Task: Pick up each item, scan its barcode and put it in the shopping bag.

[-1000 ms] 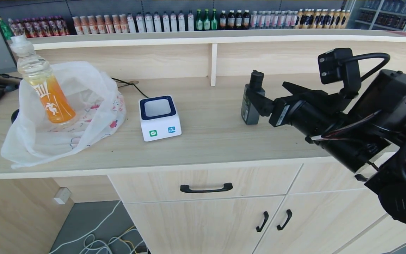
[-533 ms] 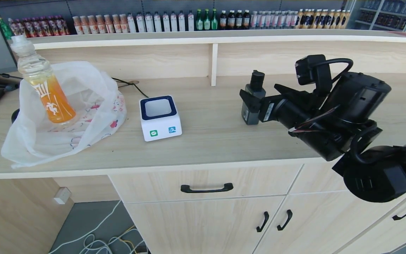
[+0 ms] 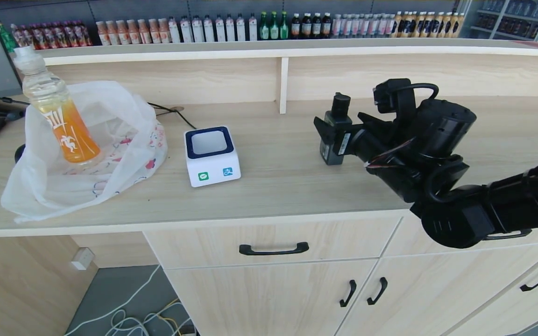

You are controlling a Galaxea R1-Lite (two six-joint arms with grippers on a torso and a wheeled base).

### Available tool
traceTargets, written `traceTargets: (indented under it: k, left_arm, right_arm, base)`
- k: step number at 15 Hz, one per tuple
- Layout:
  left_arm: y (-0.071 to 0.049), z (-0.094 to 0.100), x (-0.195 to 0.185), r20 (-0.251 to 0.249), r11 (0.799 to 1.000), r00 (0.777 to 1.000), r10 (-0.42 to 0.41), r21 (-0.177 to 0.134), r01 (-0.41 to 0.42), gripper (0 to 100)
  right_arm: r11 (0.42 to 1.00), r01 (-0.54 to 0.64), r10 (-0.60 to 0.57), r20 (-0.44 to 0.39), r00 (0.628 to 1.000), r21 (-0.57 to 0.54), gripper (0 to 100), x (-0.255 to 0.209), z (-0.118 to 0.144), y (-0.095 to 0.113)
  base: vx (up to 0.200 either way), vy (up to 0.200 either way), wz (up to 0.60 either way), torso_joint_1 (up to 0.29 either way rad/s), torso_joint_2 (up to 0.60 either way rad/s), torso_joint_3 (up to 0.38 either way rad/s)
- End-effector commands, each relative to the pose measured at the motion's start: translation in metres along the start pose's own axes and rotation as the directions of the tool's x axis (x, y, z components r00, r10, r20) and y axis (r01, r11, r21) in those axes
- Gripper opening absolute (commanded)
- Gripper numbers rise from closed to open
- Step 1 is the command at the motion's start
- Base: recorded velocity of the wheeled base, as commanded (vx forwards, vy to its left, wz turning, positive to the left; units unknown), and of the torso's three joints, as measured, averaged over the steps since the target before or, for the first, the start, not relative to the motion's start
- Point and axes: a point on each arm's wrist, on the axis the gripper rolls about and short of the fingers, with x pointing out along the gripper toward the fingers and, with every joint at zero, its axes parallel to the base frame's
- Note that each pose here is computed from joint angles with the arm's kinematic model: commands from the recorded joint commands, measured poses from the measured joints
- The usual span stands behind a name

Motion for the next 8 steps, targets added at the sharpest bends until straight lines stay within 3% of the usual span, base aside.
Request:
traceTargets:
  k: [1,8]
  left_arm:
    - [0.000,0.000,0.000,0.001,1.000,1.000,0.000,0.000,0.000,100]
    - [0.000,0.000,0.000,0.001,1.000,1.000,0.000,0.000,0.000,100]
  right_arm:
    - [1.000,0.017,-0.017,-0.003,1.000,-0.004,100,0.011,-0.009,-0.005]
    - [0.999,0.044,-0.044,0.005,0.999,0.015,100,0.024,-0.015,-0.012]
  base:
    - [0.000,0.000,0.00,0.000,0.00,0.000]
    - [0.000,0.000,0.00,0.000,0.00,0.000]
